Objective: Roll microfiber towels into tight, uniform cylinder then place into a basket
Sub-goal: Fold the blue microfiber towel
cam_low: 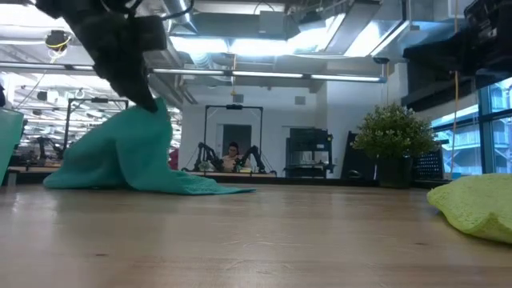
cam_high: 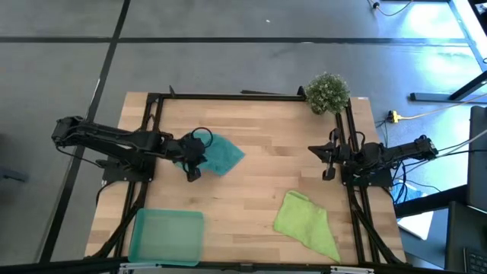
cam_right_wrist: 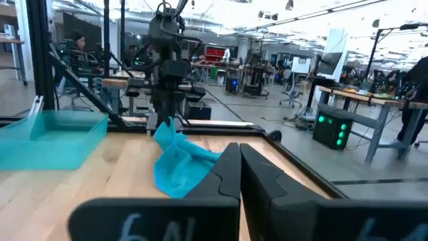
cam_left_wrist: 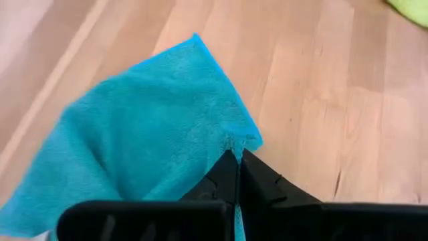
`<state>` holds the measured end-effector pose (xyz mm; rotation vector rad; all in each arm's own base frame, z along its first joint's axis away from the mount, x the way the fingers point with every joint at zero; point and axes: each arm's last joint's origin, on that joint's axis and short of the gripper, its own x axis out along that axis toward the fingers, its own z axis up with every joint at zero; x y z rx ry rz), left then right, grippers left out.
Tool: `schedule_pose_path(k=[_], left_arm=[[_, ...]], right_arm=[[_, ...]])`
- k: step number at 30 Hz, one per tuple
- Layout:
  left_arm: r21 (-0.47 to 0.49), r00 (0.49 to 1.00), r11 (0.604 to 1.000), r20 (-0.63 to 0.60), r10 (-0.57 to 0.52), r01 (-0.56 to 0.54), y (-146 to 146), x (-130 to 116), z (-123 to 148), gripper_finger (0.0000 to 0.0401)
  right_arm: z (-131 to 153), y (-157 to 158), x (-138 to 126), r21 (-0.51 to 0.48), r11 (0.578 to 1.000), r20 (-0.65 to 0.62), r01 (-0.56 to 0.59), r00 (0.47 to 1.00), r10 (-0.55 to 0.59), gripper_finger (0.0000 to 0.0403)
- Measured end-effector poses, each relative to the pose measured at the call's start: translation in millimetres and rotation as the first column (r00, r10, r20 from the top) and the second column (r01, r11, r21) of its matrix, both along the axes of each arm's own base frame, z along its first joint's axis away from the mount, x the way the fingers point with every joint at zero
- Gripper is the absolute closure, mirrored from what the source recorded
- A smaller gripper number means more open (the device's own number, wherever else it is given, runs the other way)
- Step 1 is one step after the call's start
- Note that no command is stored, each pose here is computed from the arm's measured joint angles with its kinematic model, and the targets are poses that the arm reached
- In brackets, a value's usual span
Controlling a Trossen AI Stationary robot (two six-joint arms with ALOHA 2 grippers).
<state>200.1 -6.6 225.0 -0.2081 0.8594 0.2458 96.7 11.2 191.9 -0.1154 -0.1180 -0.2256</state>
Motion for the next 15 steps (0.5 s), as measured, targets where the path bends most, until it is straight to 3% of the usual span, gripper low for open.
schedule_pose_path(k=[8, 15], left_arm=[[0.073, 0.993, 0.996, -0.104, 0.061, -0.053, -8, -9, 25, 0.0400], [0.062, 0.992, 0.996, -0.107, 0.070, -0.063, -14, -10, 33, 0.0400]], right_arm=[[28, -4, 16, -0.025, 0.999, -0.111, 0.048, 0.993, -0.050, 0.0400], [46, -10, 59, -0.008, 1.000, -0.280, 0.001, 0.960, -0.003, 0.0400]])
